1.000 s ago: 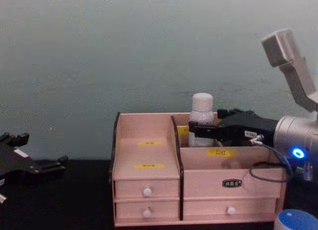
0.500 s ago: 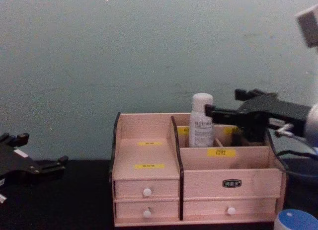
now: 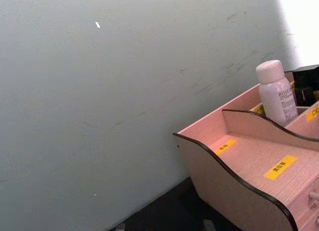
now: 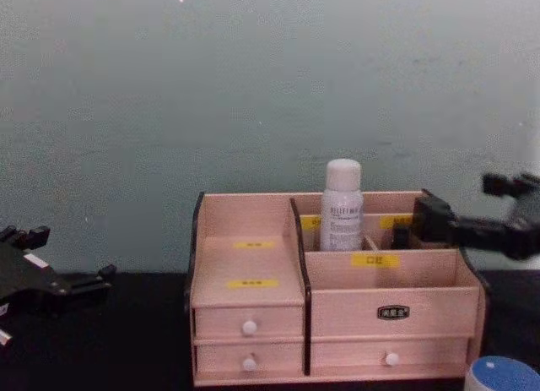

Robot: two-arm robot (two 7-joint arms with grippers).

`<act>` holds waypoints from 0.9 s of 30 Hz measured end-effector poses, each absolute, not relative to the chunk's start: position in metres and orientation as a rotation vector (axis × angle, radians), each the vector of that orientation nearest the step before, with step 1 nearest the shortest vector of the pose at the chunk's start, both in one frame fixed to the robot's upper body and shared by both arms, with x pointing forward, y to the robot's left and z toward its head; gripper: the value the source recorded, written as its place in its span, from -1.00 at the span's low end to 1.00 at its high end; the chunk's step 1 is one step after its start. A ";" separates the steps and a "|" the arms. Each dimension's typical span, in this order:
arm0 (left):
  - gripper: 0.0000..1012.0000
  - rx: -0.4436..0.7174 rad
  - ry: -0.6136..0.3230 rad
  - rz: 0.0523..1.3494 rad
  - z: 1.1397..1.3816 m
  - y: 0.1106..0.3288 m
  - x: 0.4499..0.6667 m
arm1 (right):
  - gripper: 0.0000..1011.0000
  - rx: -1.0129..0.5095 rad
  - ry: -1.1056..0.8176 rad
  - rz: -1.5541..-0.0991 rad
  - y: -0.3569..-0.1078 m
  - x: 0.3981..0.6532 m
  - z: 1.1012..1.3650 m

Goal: Pick up the facial cleanser and watermelon frost from the table and place them into the tiered storage box.

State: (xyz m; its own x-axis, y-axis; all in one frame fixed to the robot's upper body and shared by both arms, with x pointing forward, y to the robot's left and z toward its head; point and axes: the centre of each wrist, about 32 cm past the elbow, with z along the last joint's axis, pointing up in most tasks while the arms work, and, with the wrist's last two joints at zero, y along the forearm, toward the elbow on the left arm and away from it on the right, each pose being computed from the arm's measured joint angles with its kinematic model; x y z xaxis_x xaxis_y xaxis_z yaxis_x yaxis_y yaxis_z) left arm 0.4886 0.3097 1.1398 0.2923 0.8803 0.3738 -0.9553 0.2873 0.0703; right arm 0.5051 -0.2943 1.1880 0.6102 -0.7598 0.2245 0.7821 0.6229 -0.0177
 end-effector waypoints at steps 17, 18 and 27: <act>0.98 0.304 -0.285 1.248 1.140 0.310 0.489 | 0.98 -0.227 -0.061 -0.878 -0.322 0.457 1.162; 0.98 0.304 -0.285 1.248 1.140 0.310 0.489 | 0.98 -0.233 -0.048 -0.878 -0.323 0.455 1.160; 0.98 0.304 -0.285 1.248 1.140 0.310 0.489 | 0.98 -0.258 0.016 -0.874 -0.323 0.451 1.150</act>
State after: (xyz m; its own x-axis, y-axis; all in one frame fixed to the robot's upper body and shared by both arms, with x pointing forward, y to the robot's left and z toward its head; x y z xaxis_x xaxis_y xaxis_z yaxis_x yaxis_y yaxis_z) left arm 0.4886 0.3097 1.1398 0.2923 0.8803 0.3737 -0.9552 0.2873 0.0703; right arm 0.4507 -0.3229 1.1498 0.6435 -0.7600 0.0916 0.7563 0.6126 -0.2297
